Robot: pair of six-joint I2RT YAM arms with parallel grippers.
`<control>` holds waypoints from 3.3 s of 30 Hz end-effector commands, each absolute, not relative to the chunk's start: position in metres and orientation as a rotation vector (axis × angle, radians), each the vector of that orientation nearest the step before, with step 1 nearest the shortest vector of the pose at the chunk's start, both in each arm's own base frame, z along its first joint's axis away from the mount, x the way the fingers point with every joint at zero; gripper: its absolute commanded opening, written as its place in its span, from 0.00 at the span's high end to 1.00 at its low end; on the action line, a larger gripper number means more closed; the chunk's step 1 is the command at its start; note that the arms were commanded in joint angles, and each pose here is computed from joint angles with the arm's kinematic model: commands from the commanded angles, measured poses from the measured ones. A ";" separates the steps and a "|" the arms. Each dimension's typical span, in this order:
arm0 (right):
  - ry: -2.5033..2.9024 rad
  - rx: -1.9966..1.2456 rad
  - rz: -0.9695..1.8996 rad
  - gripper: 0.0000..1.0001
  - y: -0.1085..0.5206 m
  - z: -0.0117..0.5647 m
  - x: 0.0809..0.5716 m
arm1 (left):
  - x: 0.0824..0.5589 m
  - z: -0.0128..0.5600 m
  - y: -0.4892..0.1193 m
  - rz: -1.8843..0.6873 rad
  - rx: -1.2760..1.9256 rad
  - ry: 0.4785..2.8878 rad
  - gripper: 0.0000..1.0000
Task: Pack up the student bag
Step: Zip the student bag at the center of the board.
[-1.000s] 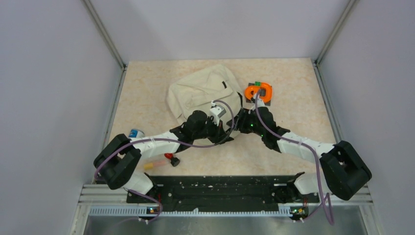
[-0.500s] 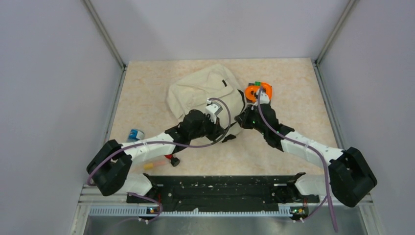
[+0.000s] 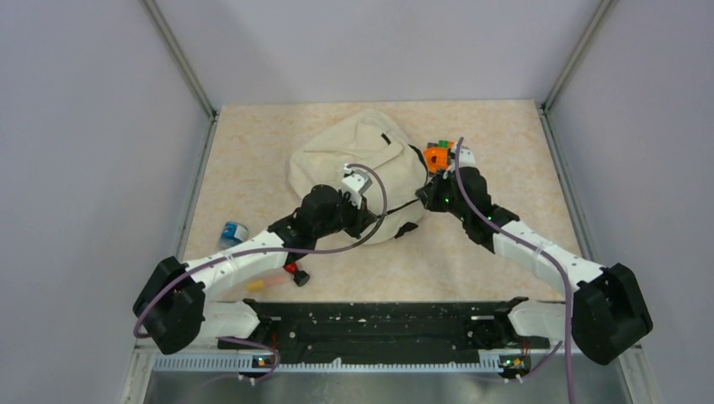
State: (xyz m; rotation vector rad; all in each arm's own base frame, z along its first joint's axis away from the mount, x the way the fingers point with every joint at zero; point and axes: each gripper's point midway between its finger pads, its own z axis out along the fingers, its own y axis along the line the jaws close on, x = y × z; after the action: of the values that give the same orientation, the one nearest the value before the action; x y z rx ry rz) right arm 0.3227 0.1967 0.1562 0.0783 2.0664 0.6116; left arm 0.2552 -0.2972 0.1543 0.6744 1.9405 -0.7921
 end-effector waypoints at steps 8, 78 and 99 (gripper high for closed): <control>1.908 0.164 0.347 1.00 0.141 0.200 0.381 | 0.258 0.155 -0.255 -0.638 0.717 2.032 1.00; 1.948 0.160 0.695 1.00 0.224 0.180 0.298 | 0.311 0.173 -0.258 -0.665 0.651 1.939 1.00; 1.940 0.133 0.496 1.00 0.183 0.175 0.286 | 0.351 0.162 -0.204 -0.398 0.454 2.021 1.00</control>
State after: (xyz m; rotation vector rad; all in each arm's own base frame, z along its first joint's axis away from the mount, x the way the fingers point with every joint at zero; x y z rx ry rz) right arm 0.2799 0.2016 0.1564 0.1148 2.0133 0.5858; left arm 0.3207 -0.2255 0.1360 0.5753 2.0906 -0.5272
